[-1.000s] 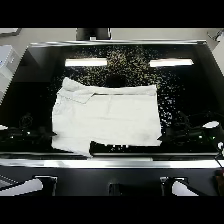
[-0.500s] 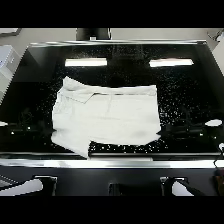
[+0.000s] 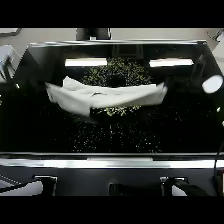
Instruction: Fold the clothes and pants, and hang the long-sleeved shirts on hangers.
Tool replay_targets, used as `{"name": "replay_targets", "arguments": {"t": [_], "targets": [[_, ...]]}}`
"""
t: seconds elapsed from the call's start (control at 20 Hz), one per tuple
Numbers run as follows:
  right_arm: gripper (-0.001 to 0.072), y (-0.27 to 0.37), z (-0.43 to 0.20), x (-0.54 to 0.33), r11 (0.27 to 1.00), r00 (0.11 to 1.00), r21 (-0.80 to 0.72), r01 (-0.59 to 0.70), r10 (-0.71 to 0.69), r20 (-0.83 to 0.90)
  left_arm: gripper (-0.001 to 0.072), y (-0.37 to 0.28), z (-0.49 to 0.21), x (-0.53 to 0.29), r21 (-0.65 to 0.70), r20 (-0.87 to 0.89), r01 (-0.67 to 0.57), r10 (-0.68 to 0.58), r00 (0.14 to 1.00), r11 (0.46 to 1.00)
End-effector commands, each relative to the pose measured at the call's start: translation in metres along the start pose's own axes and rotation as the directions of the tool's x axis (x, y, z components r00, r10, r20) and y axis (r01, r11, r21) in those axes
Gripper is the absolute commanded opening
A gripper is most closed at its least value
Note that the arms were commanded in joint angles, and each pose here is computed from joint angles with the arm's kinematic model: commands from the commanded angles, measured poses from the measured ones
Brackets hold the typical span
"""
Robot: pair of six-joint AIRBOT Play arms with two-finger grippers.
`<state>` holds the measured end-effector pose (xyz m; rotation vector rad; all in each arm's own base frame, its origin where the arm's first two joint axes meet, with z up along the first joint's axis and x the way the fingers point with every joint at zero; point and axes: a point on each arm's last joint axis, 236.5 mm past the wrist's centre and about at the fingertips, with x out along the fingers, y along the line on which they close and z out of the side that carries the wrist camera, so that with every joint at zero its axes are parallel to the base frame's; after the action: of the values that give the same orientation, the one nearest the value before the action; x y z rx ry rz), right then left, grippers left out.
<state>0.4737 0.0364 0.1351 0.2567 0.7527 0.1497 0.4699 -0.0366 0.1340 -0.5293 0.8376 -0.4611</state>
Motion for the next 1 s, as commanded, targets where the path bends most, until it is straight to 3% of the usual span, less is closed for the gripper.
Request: {"name": "replay_targets", "arguments": {"t": [0.0,0.25,0.4,0.65,0.95], "targets": [[0.0027,0.026,0.117,-0.063,0.998,0.952,-0.047,0.04,-0.024,0.307,0.0015,-0.089,0.1,-0.063,0.174,0.257,-0.01,-0.035,0.966,0.985],[0.0026,0.09,0.17,-0.201,0.984,0.883,-0.178,-0.027,0.107,0.457,0.0015,-0.229,0.141,-0.201,0.438,0.51,-0.072,-0.182,0.841,0.896],[0.0026,0.119,0.157,-0.293,0.966,0.842,-0.257,-0.025,0.159,0.516,0.0015,-0.266,0.105,-0.272,0.435,0.614,-0.206,-0.121,0.78,0.877],[0.0026,0.129,0.109,-0.375,0.974,0.826,-0.221,-0.04,0.156,0.541,0.0015,-0.258,0.045,-0.343,0.265,0.725,-0.384,0.08,0.685,0.884],[0.0026,0.103,0.124,-0.281,0.99,0.917,-0.138,-0.036,0.088,0.39,0.0015,-0.199,0.081,-0.274,0.223,0.597,-0.361,0.166,0.785,0.905]]}}
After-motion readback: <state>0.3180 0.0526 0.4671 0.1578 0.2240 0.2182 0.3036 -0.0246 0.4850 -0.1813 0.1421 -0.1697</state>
